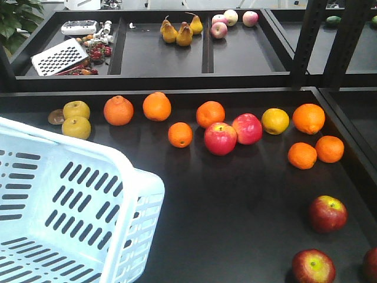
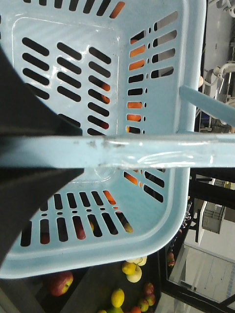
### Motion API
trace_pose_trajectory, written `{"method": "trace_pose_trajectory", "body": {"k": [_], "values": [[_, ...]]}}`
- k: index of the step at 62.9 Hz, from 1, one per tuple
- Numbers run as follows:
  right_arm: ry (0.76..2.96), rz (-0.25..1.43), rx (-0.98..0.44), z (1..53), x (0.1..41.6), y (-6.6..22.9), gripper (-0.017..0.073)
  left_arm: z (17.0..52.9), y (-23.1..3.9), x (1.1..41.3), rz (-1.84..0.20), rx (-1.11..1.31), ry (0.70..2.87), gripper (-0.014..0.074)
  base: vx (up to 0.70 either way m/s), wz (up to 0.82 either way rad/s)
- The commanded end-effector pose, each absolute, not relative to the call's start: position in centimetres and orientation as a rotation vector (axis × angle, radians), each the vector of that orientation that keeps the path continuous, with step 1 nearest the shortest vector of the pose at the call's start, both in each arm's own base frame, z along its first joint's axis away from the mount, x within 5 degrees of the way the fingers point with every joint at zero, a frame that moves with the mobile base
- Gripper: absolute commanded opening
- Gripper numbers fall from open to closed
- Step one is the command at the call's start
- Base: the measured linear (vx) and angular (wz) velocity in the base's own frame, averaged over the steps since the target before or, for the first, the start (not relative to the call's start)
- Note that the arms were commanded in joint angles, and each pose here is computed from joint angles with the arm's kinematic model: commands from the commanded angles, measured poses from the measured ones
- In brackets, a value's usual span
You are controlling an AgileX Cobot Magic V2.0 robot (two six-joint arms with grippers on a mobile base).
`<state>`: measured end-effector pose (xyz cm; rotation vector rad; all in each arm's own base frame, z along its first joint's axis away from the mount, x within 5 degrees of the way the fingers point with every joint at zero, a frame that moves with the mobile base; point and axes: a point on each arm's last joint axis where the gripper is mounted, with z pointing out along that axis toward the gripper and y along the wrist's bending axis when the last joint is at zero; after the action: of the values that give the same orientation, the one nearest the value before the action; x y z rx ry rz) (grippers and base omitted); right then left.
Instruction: Pick three apples into basket with both arms
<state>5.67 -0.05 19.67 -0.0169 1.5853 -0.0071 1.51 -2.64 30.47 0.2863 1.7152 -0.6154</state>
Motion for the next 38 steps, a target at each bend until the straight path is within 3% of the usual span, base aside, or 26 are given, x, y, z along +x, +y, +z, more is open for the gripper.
{"method": "trace_pose_trajectory", "body": {"k": [1,19,38], "values": [[1.512,-0.009,-0.038,19.9,5.6,0.1,-0.0004,32.5,-2.5,1.7,-0.661,0.219,1.589,-0.0008,0.0,0.0],[1.512,-0.009,-0.038,19.9,5.6,0.1,-0.0004,33.5,-3.5,2.6,-0.754,0.232,1.593,-0.0008,0.0,0.0],[1.512,-0.009,-0.038,19.9,5.6,0.1,-0.0004,36.3,-7.3,9.8,-0.653,0.529,1.757,-0.0008,0.0,0.0]]}}
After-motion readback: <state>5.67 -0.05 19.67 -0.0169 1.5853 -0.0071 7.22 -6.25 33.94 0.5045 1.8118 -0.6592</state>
